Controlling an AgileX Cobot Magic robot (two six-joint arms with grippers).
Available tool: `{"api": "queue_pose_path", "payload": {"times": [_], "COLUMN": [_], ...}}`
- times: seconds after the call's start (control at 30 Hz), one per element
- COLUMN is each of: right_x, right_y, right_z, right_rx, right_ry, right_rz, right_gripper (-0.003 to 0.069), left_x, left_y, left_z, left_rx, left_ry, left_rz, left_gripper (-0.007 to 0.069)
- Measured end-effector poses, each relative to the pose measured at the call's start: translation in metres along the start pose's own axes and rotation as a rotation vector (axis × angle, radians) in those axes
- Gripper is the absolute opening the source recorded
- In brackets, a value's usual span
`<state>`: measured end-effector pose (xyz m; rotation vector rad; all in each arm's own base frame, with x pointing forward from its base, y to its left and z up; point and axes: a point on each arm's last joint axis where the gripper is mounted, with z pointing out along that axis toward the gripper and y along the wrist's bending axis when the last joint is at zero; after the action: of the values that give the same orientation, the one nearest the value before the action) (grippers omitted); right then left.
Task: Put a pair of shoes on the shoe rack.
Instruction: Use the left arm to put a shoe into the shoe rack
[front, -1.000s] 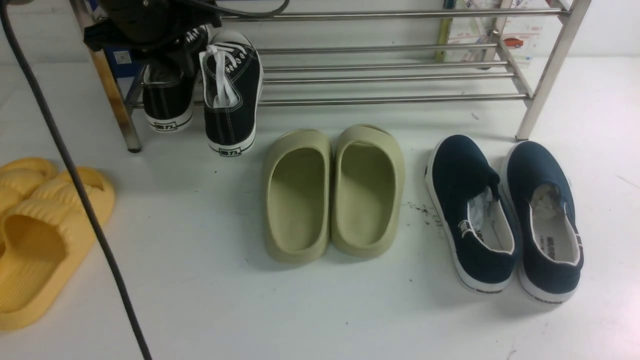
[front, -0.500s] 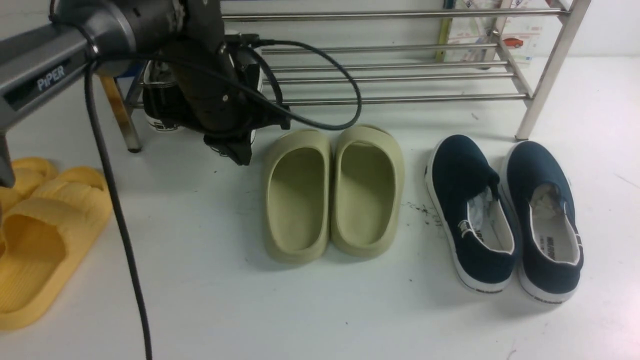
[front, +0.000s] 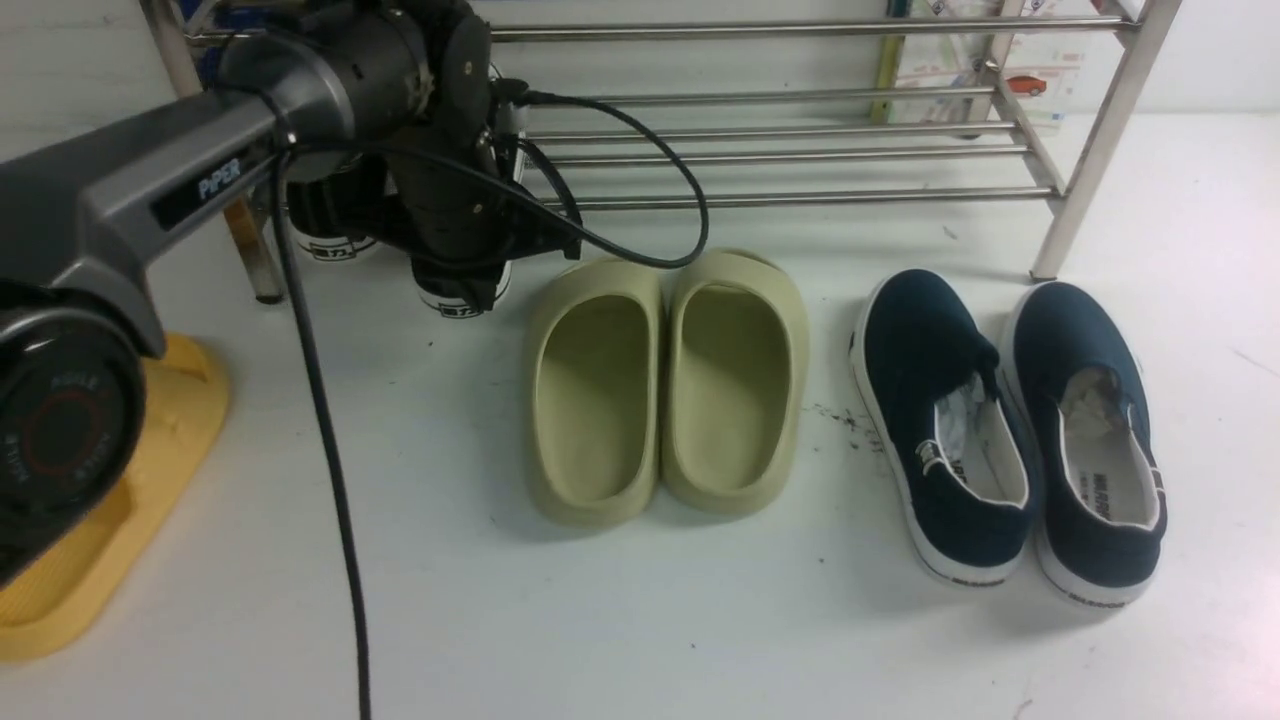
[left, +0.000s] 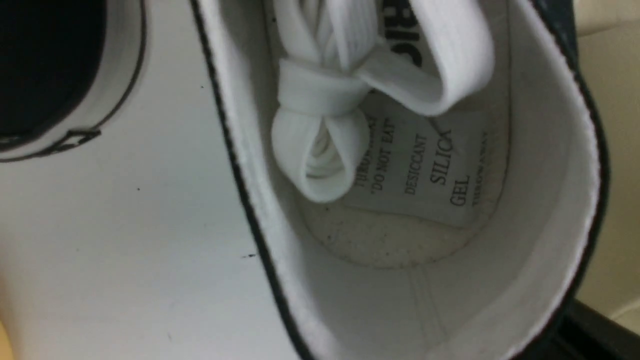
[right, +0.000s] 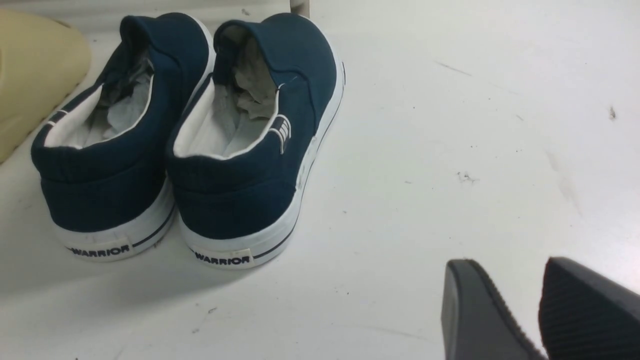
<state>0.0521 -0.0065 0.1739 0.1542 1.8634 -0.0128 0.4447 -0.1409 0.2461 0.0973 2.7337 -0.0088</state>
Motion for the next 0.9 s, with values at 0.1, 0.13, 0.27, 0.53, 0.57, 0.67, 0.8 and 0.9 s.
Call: {"api": "queue_pose_path", "payload": {"times": [0.1,0.13,0.27,0.53,0.57,0.67,0.8,0.9], "right_x": [0.0,0.0,0.0,0.0,0.0,0.0,0.0,0.0], "right_y": [0.0,0.0,0.0,0.0,0.0,0.0,0.0,0.0], "right_z": [0.0,0.0,0.0,0.0,0.0,0.0,0.0,0.0], "right_rx": [0.0,0.0,0.0,0.0,0.0,0.0,0.0,0.0], "right_ry": [0.0,0.0,0.0,0.0,0.0,0.0,0.0,0.0], "right_rz": [0.0,0.0,0.0,0.0,0.0,0.0,0.0,0.0], "right_gripper": [0.0239,0.0239,0.0239,0.0239,0.0239,0.0239,0.0239,0.0239], "left_x": [-0.004,-0.007,-0.02,-0.046,-0.046,-0.046,-0.046,-0.042], "left_y": [0.0,0.001,0.008,0.02,0.02,0.02,0.021,0.02], "left_z": [0.001,-0.002,-0.011,-0.036,-0.036,-0.035,-0.04,-0.057], "left_rx": [-0.004,-0.004,-0.009,-0.025,-0.023,-0.016,-0.015,-0.006], "left_ry": [0.011,0.013,-0.044,-0.232,-0.233,-0.235,-0.229,-0.218], "left_rz": [-0.005,-0.012,-0.025,-0.022,-0.023,-0.027,-0.029,-0.012], "left_gripper": [-0.0013,-0.0013,-0.0013,-0.0013,-0.0013,-0.0013,-0.0013,-0.0013]}}
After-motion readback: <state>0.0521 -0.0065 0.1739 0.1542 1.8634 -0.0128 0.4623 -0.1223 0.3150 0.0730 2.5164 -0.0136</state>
